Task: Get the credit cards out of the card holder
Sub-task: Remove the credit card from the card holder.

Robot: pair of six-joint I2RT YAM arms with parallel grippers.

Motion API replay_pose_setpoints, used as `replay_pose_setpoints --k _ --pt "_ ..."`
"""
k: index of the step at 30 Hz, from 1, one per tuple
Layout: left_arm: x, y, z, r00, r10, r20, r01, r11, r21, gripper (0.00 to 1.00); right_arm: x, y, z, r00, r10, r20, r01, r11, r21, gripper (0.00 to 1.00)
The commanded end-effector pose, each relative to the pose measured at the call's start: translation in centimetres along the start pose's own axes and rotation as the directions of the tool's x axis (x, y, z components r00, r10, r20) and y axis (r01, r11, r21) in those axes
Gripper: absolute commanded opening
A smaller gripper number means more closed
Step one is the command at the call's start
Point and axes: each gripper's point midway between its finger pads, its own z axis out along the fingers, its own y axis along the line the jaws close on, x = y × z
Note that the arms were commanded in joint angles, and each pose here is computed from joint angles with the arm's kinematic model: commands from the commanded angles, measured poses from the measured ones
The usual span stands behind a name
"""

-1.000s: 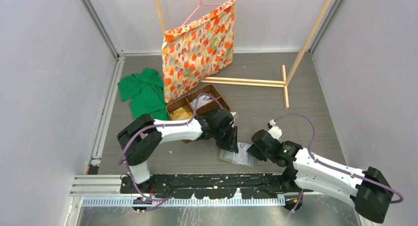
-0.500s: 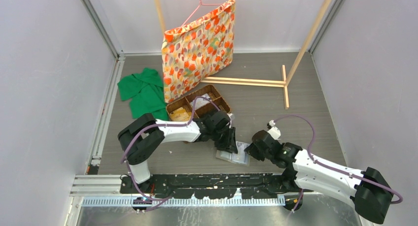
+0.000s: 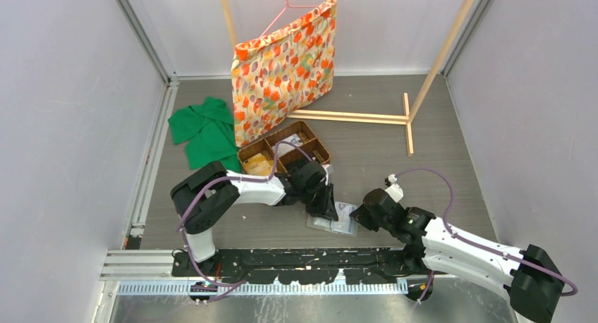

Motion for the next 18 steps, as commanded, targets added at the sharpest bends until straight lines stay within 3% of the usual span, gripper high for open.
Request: replay_pose_setpoints --k 1,7,18 --pt "-0.4 -0.3 0.9 1.000 -0.022 0.016 0.021 0.999 0.048 0.24 0.8 -3.2 0.3 1.000 -0.016 -0.025 0.018 0.995 0.103 0.09" --pt "-0.5 -0.2 0.5 0.999 -0.022 0.025 0.021 0.999 0.035 0.01 0.9 -3.7 0.4 0.999 -0.019 -0.029 0.022 0.993 0.118 0.09" --pt "0.1 -1.1 1.8 1.000 0.011 -0.021 -0.009 0.998 0.065 0.01 -1.4 -3.9 -2.5 0.998 -0.050 0.045 0.042 0.988 0.150 0.09"
